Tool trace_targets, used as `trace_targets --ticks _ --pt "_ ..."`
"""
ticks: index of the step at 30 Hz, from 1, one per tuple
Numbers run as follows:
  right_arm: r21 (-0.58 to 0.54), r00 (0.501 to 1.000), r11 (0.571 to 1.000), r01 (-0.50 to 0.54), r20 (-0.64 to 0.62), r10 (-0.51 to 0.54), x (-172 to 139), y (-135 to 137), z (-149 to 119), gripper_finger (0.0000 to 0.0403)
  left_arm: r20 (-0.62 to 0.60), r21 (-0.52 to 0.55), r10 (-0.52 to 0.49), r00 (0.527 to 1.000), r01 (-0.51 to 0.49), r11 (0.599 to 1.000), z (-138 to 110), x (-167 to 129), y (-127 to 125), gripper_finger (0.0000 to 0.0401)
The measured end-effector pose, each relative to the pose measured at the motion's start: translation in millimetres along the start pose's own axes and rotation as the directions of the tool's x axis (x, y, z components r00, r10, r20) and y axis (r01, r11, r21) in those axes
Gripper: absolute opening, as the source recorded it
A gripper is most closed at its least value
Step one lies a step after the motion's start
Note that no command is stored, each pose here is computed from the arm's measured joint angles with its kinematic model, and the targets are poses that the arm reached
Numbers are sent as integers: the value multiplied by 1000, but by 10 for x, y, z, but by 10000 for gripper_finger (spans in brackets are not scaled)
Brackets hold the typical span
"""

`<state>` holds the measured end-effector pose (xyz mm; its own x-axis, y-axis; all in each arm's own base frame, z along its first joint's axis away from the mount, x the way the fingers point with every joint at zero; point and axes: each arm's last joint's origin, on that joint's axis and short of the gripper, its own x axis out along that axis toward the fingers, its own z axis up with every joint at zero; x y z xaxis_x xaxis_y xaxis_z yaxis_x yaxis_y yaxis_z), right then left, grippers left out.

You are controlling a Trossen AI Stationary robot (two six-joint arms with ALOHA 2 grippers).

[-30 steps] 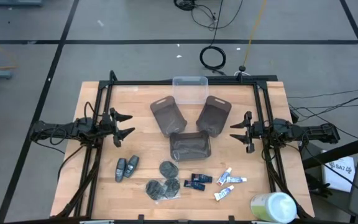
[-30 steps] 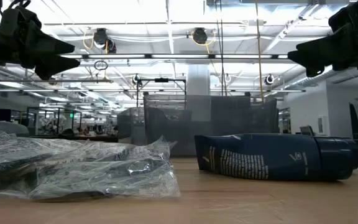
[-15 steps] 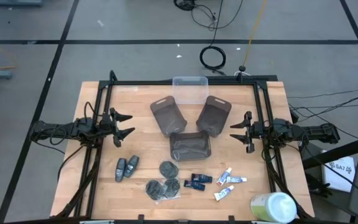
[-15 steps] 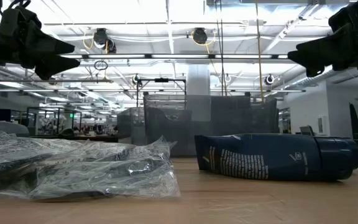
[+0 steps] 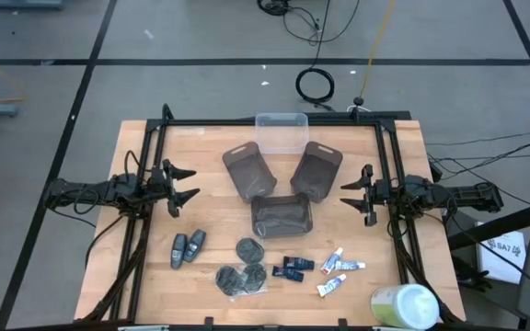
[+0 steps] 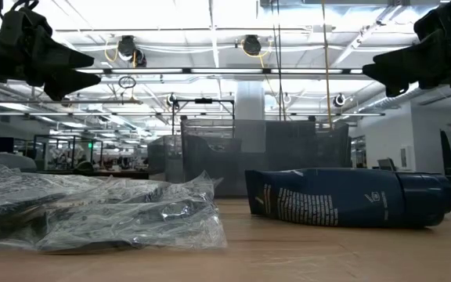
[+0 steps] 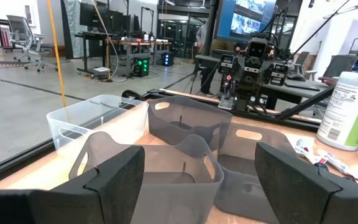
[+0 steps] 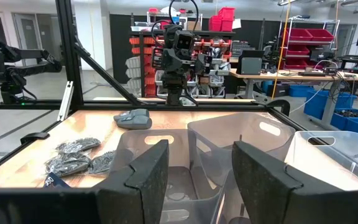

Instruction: Pick & Place Travel size toiletries

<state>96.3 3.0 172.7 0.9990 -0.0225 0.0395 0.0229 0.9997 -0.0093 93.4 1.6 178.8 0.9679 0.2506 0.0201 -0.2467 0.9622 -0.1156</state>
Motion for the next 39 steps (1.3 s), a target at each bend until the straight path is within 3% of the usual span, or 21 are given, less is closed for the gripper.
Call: trace_targets --ticks 33,35,39 --pt "2 1000 1000 1 21 -1 0 0 21 169 0 0 0 1000 0 1000 0 0 0 296" --pt "48 998 999 1 63 -4 -1 -2 61 169 0 0 0 1000 0 1000 0 0 0 296" --pt "315 989 948 -42 145 -4 -10 -3 140 169 0 0 0 1000 0 1000 0 0 0 296"
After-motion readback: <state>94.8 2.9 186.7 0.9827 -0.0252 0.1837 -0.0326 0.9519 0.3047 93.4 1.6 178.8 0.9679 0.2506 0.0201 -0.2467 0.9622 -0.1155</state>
